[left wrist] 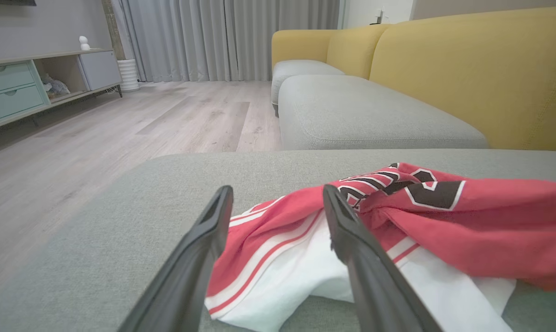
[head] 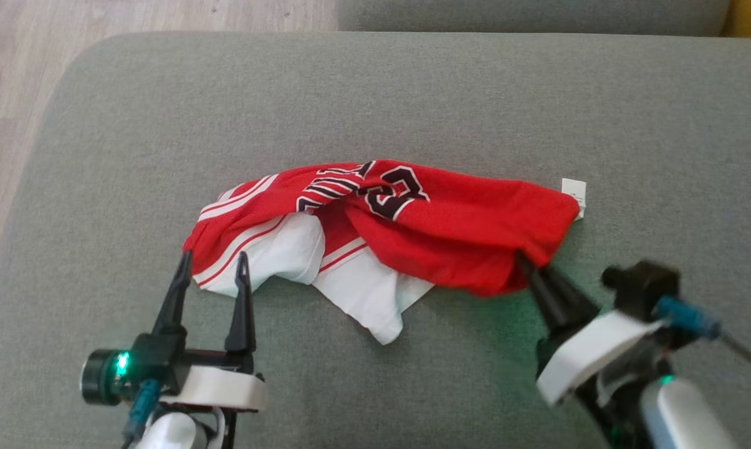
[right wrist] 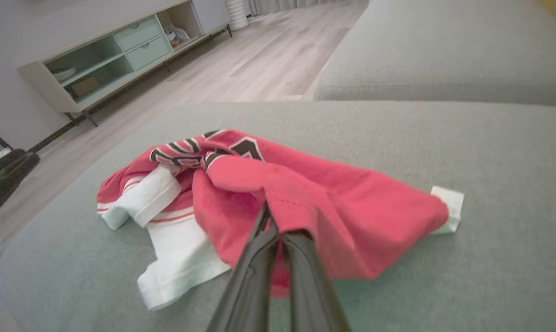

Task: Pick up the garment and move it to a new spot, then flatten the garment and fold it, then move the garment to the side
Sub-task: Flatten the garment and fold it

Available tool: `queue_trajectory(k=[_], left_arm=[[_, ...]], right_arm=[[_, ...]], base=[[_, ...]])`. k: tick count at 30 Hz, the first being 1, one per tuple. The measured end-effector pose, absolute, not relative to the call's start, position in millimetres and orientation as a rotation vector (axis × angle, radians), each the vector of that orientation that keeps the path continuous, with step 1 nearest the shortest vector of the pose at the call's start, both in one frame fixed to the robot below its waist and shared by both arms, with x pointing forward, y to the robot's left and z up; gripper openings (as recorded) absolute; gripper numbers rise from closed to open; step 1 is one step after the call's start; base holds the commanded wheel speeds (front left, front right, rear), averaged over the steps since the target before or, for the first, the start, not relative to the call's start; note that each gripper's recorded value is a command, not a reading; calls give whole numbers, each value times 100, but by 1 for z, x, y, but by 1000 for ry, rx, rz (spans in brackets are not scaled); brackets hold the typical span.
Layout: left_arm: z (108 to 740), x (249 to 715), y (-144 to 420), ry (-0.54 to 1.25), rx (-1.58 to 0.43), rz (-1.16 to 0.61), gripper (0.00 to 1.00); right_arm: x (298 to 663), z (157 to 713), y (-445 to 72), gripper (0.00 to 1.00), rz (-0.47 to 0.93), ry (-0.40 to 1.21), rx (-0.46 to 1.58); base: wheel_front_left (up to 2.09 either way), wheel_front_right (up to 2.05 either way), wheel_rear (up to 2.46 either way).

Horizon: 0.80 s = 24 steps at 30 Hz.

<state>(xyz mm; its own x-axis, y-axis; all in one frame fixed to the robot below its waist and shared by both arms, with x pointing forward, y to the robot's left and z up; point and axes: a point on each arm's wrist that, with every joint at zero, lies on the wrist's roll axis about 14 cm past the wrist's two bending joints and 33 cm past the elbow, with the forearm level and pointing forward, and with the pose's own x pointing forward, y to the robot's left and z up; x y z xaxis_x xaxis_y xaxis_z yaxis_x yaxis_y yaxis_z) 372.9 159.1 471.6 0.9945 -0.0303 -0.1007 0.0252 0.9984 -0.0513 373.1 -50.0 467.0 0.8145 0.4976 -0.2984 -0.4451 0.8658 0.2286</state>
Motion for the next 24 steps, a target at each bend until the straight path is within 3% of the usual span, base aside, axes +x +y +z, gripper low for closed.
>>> queue_trajectory(k=[9,17,23,24], left_arm=[[467,379,157,108,-68,-22,100],[451,382,162,146,-76,2,100],[444,383,169,165,-69,19,100],[443,383,168,167,-71,13,100]], right_arm=[[445,482,-74,0,440,312,99],[507,451,-101,0,344,396,114],[529,425,-120,0,273,441,152],[530,422,-121,36,265,444,163]], base=[[0,0,0],[0,0,0],[0,0,0],[0,0,0]])
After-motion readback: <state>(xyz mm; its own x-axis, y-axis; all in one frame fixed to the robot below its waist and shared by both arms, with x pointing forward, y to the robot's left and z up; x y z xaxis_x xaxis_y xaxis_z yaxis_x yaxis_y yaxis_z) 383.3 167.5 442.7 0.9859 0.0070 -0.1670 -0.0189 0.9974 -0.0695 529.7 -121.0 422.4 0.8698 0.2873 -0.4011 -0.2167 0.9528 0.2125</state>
